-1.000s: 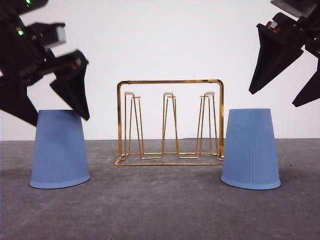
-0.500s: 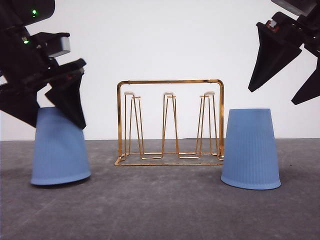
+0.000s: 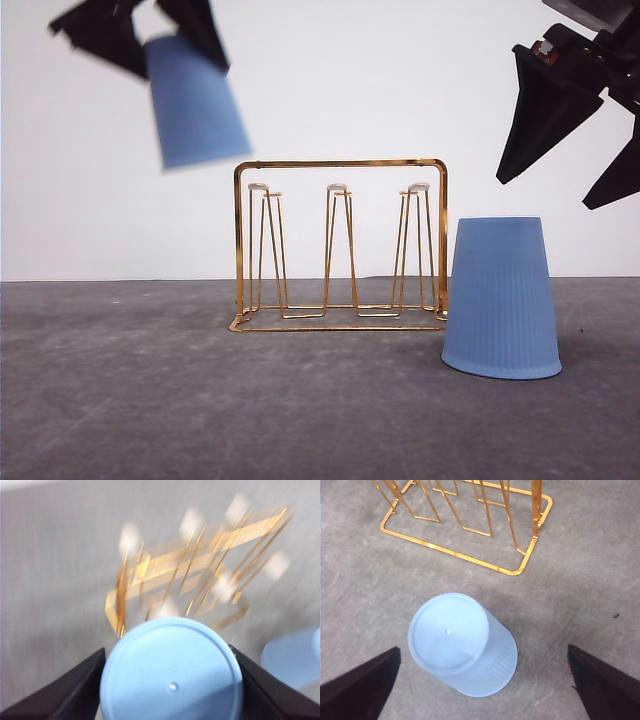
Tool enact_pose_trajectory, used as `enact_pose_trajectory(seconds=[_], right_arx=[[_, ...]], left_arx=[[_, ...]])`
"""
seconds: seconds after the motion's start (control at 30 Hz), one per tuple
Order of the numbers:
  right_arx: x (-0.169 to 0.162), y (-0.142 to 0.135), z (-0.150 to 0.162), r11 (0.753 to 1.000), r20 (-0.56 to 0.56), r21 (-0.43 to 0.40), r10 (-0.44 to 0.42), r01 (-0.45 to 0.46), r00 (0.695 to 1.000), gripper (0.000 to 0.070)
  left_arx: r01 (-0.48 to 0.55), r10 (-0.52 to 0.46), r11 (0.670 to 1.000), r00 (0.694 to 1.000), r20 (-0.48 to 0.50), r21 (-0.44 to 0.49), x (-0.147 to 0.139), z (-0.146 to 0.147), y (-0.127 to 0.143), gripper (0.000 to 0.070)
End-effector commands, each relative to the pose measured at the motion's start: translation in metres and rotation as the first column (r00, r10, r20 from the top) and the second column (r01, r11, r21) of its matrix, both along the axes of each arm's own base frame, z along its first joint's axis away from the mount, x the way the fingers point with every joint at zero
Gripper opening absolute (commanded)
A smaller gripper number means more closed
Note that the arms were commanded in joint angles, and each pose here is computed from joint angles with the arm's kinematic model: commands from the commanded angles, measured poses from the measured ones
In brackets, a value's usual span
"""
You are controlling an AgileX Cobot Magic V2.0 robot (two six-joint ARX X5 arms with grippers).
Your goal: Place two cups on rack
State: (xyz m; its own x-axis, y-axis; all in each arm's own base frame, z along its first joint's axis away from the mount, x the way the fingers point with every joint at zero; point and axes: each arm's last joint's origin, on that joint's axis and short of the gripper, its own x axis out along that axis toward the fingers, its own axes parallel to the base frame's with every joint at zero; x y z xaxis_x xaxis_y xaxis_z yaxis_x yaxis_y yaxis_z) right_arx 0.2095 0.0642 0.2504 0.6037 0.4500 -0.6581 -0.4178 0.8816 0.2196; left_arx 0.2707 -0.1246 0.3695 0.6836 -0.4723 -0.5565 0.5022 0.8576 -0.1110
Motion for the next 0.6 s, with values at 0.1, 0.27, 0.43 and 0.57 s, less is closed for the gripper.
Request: enact_pose_trajectory(seconds=[0.1, 0.27, 0.43, 0.57], right_arx=[[0.003, 0.002, 0.004, 1.0, 0.01, 0.01, -0.007, 0.007, 1.0, 0.068], [0.003, 0.002, 0.004, 1.0, 0.009, 0.011, -0.007, 0.007, 1.0, 0.068], [0.003, 0.002, 0.004, 1.0, 0.009, 0.011, -0.007, 0.007, 1.0, 0.068], [0.003, 0.002, 0.004, 1.0, 0.009, 0.01, -0.007, 0.007, 1.0, 0.068]], left_arx=[[0.042, -0.042, 0.999, 0.995, 0.09, -0.001, 0.004, 0.01, -0.009, 0.0362], [0.04, -0.041, 0.999, 0.997, 0.073, 0.008, 0.023, -0.007, -0.018, 0.0367], [0.041, -0.041, 0.998, 0.999, 0.003, 0.038, 0.05, -0.04, -0.031, 0.0366], [0.045, -0.042, 0.997, 0.997, -0.058, 0.064, 0.069, -0.07, -0.04, 0.0377]])
